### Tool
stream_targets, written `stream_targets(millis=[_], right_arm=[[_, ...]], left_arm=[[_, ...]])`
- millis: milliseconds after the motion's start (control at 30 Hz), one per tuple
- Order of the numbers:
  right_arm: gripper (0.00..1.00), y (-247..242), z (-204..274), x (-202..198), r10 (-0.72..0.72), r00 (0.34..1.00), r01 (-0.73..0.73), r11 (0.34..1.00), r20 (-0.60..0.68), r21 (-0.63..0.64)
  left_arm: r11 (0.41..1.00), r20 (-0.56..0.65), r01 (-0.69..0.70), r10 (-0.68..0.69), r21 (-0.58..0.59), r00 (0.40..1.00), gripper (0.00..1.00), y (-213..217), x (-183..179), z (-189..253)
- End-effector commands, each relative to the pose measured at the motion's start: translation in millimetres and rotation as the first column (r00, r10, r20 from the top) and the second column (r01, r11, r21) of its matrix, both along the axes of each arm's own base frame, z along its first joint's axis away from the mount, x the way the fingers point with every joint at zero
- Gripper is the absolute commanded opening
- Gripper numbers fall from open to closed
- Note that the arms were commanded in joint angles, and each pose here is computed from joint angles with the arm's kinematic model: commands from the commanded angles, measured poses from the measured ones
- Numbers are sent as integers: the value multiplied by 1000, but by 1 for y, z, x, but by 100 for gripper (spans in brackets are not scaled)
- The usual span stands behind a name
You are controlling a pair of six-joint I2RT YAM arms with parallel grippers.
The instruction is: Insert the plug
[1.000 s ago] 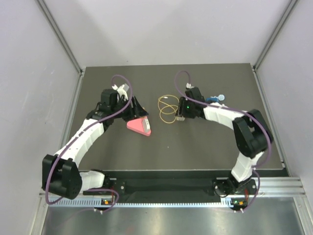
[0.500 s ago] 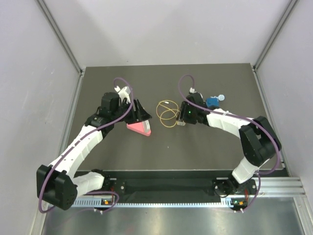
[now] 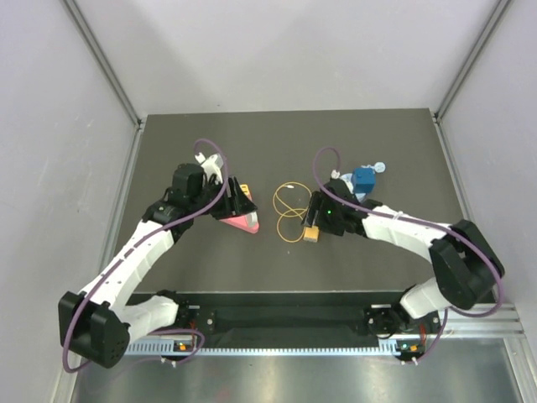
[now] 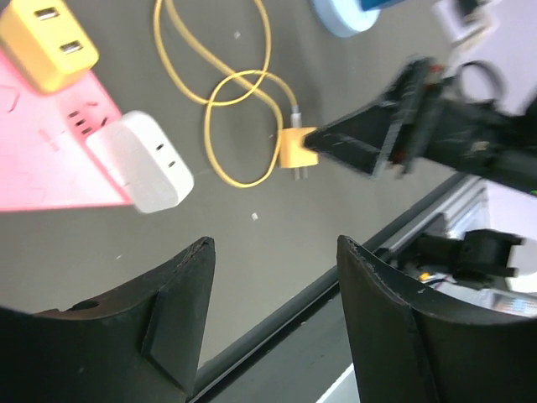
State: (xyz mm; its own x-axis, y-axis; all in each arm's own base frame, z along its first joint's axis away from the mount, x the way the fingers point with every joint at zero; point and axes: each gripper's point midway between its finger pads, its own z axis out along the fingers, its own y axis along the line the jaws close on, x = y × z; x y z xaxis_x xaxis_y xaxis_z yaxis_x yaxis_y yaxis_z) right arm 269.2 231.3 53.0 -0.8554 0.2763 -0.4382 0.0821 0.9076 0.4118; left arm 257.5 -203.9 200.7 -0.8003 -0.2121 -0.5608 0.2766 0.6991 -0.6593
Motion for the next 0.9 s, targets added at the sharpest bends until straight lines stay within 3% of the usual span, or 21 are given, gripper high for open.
stream_targets(millis=[0, 167, 333, 400, 633, 867], right_arm=[[73, -3, 25, -5, -28, 999, 27, 999, 40, 47], [76, -16, 62, -11, -9, 995, 5, 999, 96, 47], [76, -74, 87, 9, -89, 974, 93, 996, 206, -12], [78, -93, 88, 14, -105, 972, 110, 994, 212, -13], [79, -152, 113, 26, -238, 924, 236, 971, 300, 41], [80, -166, 132, 27, -263, 900, 247, 965, 348, 90]], left_arm=[[995, 70, -20, 13, 96, 997, 65, 12, -2, 4], [983, 108, -55, 36, 176, 994, 58, 10, 1, 18], [981, 72, 13, -27, 195, 997, 52, -47, -13, 6], [973, 46, 76, -87, 217, 995, 52, -78, -22, -8], [942, 15, 83, -93, 324, 996, 55, -135, -13, -51], [909, -2, 130, -140, 396, 990, 60, -174, 1, -89]])
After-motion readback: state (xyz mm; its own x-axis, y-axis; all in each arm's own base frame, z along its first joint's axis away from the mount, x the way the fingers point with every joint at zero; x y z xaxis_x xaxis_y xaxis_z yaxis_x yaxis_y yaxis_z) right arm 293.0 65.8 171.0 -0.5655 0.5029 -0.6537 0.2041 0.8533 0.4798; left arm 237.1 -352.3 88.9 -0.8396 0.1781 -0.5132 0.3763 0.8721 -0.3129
